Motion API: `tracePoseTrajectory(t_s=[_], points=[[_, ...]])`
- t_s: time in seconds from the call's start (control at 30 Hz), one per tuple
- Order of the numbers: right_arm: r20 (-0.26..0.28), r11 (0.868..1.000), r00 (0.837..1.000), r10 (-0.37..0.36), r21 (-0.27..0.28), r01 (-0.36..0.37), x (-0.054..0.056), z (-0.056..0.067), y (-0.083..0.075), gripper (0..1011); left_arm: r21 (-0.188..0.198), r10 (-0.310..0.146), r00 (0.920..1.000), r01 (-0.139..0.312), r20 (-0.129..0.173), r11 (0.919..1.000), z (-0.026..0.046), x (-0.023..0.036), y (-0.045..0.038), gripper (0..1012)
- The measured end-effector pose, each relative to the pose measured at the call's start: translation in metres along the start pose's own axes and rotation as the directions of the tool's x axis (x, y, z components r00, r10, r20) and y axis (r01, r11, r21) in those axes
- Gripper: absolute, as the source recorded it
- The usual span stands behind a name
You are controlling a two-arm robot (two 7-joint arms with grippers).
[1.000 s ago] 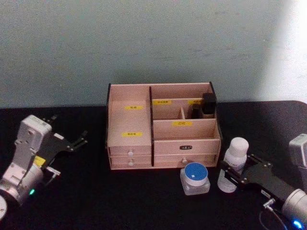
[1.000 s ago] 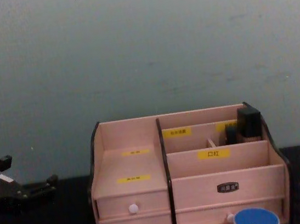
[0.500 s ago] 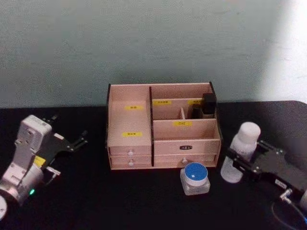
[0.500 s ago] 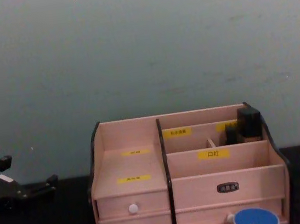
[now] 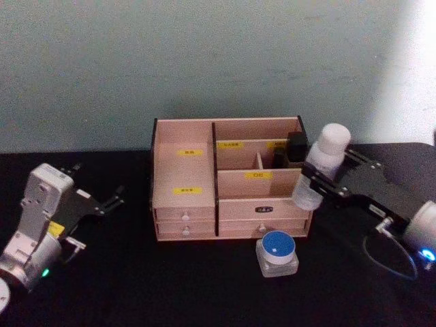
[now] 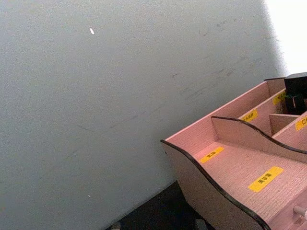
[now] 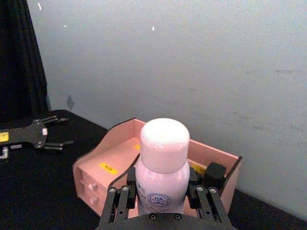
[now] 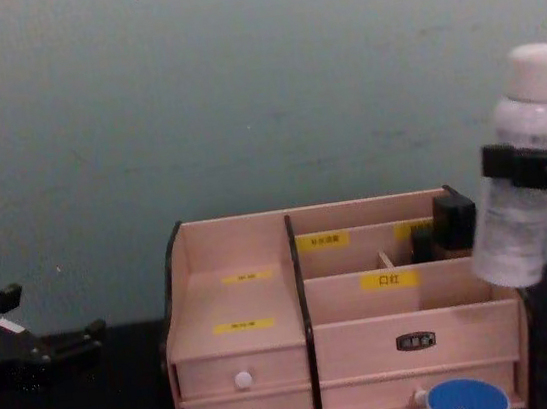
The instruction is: Pick up the facial cleanser and watermelon frost from the table and place them into the tiered storage box.
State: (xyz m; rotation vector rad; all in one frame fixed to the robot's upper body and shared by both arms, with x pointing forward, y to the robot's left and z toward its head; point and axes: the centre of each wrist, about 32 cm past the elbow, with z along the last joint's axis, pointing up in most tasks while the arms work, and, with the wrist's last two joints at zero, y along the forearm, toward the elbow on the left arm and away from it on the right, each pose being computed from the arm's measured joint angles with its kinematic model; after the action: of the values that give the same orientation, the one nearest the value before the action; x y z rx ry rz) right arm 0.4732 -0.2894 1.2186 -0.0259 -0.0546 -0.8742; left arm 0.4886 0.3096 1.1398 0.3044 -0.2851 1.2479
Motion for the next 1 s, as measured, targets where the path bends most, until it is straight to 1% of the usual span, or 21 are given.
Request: tracePoseTrajectory(t_s=[0.1,0.13,0.2,0.23,0.3,0.33,0.37,0.43,0.53,0.63,0.67,0.73,0.83,0.87,1.0], points=[[0.006,1.0,1.0,0.002,0.002,-0.002,0.003,0.001,0.01,593,0.0,0.0,1.0,0.0,0.0,1.0,0.0,0.0,0.0,1001],[0.01,1.0,1.0,0.002,0.004,-0.002,0.005,0.002,0.017,593,0.0,0.0,1.0,0.0,0.0,1.0,0.0,0.0,0.0,1002],[0.013,1.0,1.0,0.004,0.007,-0.004,0.007,0.003,0.025,593,0.0,0.0,1.0,0.0,0.0,1.0,0.0,0.0,0.0,1001],[0.016,1.0,1.0,0.004,0.005,-0.004,0.009,0.003,0.031,592,0.0,0.0,1.0,0.0,0.0,1.0,0.0,0.0,0.0,1001],[0.017,1.0,1.0,0.005,0.004,-0.005,0.012,0.003,0.038,593,0.0,0.0,1.0,0.0,0.0,1.0,0.0,0.0,0.0,1001],[0.018,1.0,1.0,0.006,0.002,-0.006,0.013,0.003,0.042,593,0.0,0.0,1.0,0.0,0.0,1.0,0.0,0.0,0.0,1001],[0.018,1.0,1.0,0.01,-0.001,-0.01,0.015,0.002,0.049,593,0.0,0.0,1.0,0.0,0.0,1.0,0.0,0.0,0.0,1002],[0.019,1.0,1.0,0.012,-0.002,-0.012,0.017,0.003,0.056,592,0.0,0.0,1.0,0.0,0.0,1.0,0.0,0.0,0.0,1001],[0.019,1.0,1.0,0.018,-0.012,-0.018,0.022,0.001,0.073,593,0.0,0.0,1.0,0.0,0.0,1.0,0.0,0.0,0.0,1001],[0.018,1.0,1.0,0.022,-0.019,-0.022,0.025,0.0,0.083,593,0.0,0.0,1.0,0.0,0.0,1.0,0.0,0.0,0.0,1002],[0.02,1.0,1.0,0.022,-0.022,-0.022,0.027,0.001,0.089,592,0.0,0.0,1.0,0.0,0.0,1.0,0.0,0.0,0.0,1001],[0.02,0.999,1.0,0.022,-0.024,-0.022,0.029,0.0,0.095,593,0.0,0.0,1.0,0.0,0.0,1.0,0.0,0.0,0.0,1002],[0.019,0.999,1.0,0.023,-0.029,-0.022,0.032,-0.001,0.109,593,0.0,0.0,1.0,0.0,0.0,1.0,0.0,0.0,0.0,1001],[0.019,0.999,1.0,0.023,-0.029,-0.022,0.032,-0.001,0.109,593,0.0,0.0,1.0,0.0,0.0,1.0,0.0,0.0,0.0,1001],[0.018,0.999,0.999,0.028,-0.024,-0.027,0.035,-0.001,0.121,593,0.0,0.0,1.0,0.0,0.0,1.0,0.0,0.0,0.0,1001]])
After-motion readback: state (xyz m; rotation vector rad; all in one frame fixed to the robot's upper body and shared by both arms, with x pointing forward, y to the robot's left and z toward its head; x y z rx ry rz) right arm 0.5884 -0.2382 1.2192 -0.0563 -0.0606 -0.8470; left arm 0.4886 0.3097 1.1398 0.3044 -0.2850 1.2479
